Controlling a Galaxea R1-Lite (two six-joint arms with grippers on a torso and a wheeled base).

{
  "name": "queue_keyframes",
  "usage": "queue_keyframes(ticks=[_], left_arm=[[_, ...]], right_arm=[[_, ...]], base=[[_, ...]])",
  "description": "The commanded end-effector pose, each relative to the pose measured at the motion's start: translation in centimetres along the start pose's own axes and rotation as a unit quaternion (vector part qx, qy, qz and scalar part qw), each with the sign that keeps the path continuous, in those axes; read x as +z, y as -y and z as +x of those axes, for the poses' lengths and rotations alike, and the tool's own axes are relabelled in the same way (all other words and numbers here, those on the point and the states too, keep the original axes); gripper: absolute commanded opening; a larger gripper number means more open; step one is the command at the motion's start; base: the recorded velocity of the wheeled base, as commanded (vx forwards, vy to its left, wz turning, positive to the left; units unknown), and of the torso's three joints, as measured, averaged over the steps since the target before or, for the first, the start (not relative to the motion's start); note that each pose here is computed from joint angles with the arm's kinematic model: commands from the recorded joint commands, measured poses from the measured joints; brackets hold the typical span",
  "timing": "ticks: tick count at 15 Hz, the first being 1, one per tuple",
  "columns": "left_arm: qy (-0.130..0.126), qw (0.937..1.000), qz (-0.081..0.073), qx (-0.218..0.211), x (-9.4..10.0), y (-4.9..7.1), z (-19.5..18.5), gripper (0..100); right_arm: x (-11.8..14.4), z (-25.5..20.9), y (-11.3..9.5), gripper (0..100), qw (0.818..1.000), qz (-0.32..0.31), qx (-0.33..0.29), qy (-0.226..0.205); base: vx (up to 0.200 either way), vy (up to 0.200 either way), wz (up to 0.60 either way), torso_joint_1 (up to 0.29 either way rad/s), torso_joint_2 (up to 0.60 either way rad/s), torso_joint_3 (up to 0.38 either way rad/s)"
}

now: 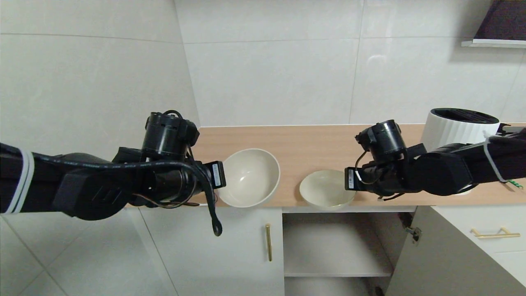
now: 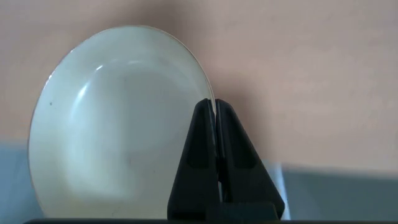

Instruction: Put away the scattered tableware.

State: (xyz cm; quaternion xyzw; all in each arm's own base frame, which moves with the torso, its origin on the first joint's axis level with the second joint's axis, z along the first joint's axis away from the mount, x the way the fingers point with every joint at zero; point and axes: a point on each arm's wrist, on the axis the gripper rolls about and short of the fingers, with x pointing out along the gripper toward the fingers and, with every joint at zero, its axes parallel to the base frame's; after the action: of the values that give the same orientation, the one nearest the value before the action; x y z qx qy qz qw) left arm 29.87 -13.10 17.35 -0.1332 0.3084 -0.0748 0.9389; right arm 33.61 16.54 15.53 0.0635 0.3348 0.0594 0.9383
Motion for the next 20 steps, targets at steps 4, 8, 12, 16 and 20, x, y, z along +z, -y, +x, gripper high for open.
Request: queue_keyframes(ticks=[4, 8, 12, 16, 20], left_arm=[[0.027, 0.9984, 0.036, -0.034, -2.5, -0.7, -2.1, 0], [0.019, 0.9985, 0.038, -0.033, -2.8, -0.7, -1.6, 0], [0.017, 0.9986, 0.038, -0.032, -2.9, -0.6, -1.4, 0], [0.011, 0.9988, 0.038, -0.029, -3.1, -0.7, -0.9, 0], [0.012, 0.9989, 0.039, -0.025, -3.1, -0.7, -0.9, 0]], right_arm=[[0.4, -6.9, 0.2, 0, 0.999, -0.009, 0.035, -0.003], [0.3, -8.0, 0.4, 0, 0.999, -0.012, 0.048, -0.023], [0.1, -7.7, 0.4, 0, 0.998, -0.013, 0.047, -0.026], [0.1, -7.7, 0.4, 0, 0.998, -0.013, 0.046, -0.027], [0.0, -7.6, 0.4, 0, 0.998, -0.013, 0.046, -0.028]], base=[[0.0, 0.0, 0.0, 0.0, 0.0, 0.0], [0.0, 0.0, 0.0, 0.0, 0.0, 0.0], [-0.05, 0.0, 0.0, 0.002, 0.0, 0.001], [-0.2, 0.0, 0.0, 0.006, 0.0, 0.0], [-0.05, 0.0, 0.0, -0.001, 0.0, 0.001]])
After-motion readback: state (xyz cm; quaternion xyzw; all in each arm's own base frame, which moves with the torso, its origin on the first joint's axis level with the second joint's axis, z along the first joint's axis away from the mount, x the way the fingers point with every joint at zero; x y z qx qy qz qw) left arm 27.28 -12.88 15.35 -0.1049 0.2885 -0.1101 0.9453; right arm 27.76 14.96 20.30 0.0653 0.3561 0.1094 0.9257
